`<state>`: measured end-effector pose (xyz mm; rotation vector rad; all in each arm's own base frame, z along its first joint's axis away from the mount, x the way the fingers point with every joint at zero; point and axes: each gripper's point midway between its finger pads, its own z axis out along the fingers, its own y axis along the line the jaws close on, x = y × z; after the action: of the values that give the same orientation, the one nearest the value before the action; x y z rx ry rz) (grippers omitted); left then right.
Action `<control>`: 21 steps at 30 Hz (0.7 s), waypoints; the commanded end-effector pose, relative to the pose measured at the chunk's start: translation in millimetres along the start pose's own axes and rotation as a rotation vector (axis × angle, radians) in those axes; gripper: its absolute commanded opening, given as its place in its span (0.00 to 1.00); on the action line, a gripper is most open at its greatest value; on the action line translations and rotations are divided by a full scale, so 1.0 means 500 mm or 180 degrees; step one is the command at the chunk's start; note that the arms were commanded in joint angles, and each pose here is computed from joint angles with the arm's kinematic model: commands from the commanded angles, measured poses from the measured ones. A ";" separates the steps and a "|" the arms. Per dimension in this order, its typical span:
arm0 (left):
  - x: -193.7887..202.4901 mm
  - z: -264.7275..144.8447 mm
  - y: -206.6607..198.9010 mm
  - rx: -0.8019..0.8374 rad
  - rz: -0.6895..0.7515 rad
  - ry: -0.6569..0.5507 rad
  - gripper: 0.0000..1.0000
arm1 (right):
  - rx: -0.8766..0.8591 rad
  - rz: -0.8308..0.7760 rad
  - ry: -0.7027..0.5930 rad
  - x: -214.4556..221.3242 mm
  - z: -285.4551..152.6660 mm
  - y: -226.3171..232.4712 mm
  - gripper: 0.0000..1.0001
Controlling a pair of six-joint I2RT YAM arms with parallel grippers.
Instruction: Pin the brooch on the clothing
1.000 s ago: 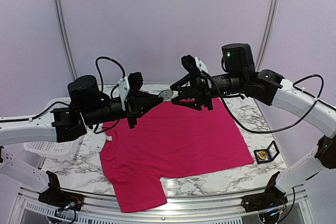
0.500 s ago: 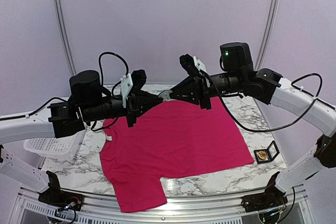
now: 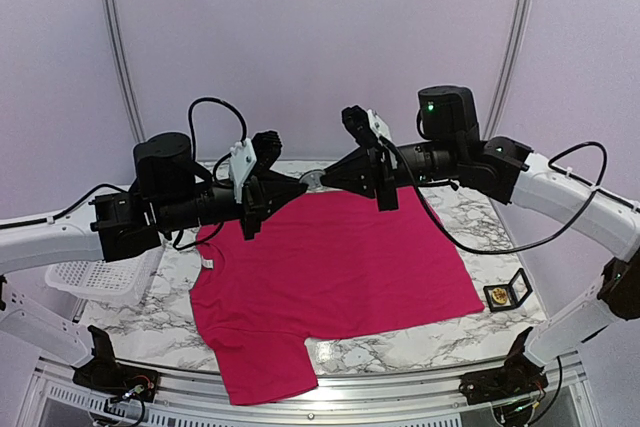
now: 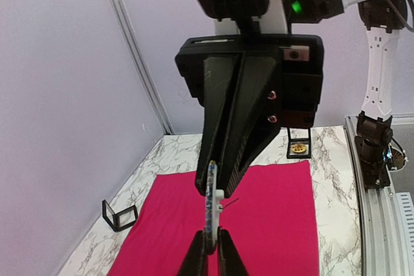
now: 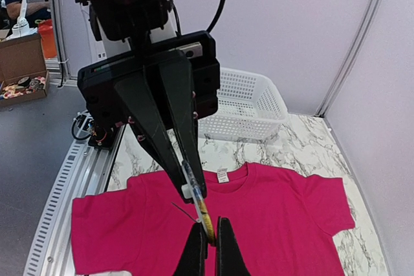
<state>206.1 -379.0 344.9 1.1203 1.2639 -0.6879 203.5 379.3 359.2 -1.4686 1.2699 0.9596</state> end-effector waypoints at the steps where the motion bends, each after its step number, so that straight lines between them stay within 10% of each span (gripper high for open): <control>1: 0.013 -0.008 0.042 -0.0381 -0.0006 0.0131 0.19 | 0.0316 -0.0101 -0.0258 -0.016 0.004 -0.028 0.00; 5: 0.063 -0.031 0.086 -0.0816 -0.0233 0.0334 0.74 | 0.0726 -0.0200 -0.0165 0.026 0.013 -0.072 0.00; 7: 0.109 -0.054 0.099 -0.0999 -0.0340 0.0497 0.83 | 0.0999 -0.0318 -0.0071 0.054 0.021 -0.106 0.00; 16: 0.463 -0.119 0.030 -0.1386 -0.1645 0.1564 0.64 | 0.1553 -0.0807 0.0452 0.238 0.123 -0.193 0.00; 21: 0.540 -0.128 0.014 -0.1471 -0.1646 0.1664 0.63 | 0.1440 -0.1343 0.0526 0.301 0.193 -0.165 0.00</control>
<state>240.8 -274.3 96.2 0.7299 2.0894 -0.4043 312.8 415.8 193.9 -1.3800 1.3454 0.3784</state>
